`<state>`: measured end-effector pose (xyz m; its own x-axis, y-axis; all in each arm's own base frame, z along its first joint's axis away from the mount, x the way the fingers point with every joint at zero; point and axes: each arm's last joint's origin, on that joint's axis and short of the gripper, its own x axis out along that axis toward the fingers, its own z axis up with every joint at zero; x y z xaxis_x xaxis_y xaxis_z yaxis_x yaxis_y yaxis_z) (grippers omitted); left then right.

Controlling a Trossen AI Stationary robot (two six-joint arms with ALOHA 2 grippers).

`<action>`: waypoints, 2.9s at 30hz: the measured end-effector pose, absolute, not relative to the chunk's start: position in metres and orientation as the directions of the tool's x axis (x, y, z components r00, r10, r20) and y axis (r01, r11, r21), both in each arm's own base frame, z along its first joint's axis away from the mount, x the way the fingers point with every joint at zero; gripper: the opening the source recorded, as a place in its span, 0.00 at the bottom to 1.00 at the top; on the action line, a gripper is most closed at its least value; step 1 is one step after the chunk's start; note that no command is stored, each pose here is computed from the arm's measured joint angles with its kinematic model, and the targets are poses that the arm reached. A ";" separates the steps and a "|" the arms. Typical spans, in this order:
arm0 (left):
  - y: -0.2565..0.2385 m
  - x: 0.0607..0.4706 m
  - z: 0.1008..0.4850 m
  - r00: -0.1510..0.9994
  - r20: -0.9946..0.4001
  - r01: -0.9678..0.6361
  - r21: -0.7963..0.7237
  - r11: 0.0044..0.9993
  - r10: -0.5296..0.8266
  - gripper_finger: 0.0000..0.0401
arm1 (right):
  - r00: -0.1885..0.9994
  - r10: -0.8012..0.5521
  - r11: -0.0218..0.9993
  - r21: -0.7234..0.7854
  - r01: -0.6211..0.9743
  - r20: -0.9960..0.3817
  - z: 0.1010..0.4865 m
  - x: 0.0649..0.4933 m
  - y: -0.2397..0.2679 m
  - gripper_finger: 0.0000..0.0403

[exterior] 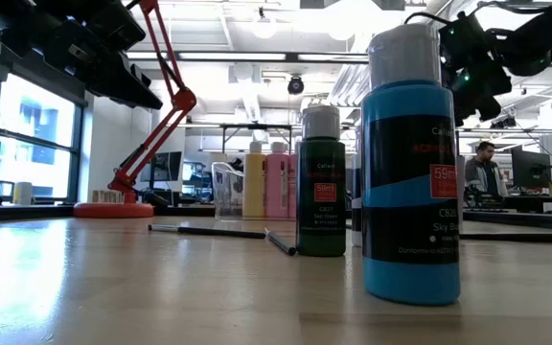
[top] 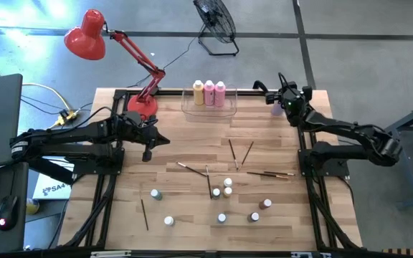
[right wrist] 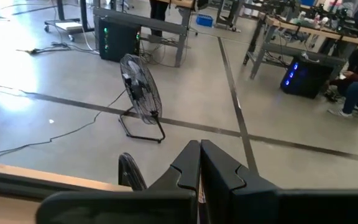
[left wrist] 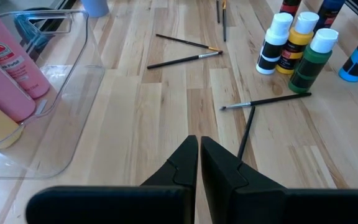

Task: Pick & Place Paint Supplies
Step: Put the black paint brush into the violet cup, then put the small light blue paint bottle into the transparent bin

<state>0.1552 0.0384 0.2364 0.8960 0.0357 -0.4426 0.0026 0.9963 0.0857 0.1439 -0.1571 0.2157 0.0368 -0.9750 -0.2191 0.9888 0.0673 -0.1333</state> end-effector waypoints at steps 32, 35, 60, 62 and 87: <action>0.038 0.155 0.236 0.896 -0.442 0.003 0.084 0.996 0.035 0.04 | 0.073 -0.956 0.121 -0.156 0.980 -0.285 0.209 0.144 -0.155 0.23; 0.038 0.155 0.236 0.896 -0.442 0.003 0.084 0.996 0.035 0.04 | 0.075 -0.960 0.129 -0.186 0.974 -0.271 0.211 0.144 -0.154 0.30; 0.038 0.155 0.236 0.896 -0.443 0.002 0.084 0.996 0.035 0.04 | 0.871 -0.492 0.870 -0.011 0.492 0.003 0.268 0.169 -0.063 0.14; 0.038 0.155 0.236 0.896 -0.443 0.002 0.082 0.997 0.035 0.04 | 0.932 -0.361 0.932 0.032 0.361 -0.010 0.267 0.172 -0.056 0.13; 0.038 0.155 0.236 0.896 -0.443 -0.030 0.020 0.999 0.036 0.04 | 0.910 -0.181 0.905 0.300 0.303 -0.374 0.231 0.171 -0.038 0.04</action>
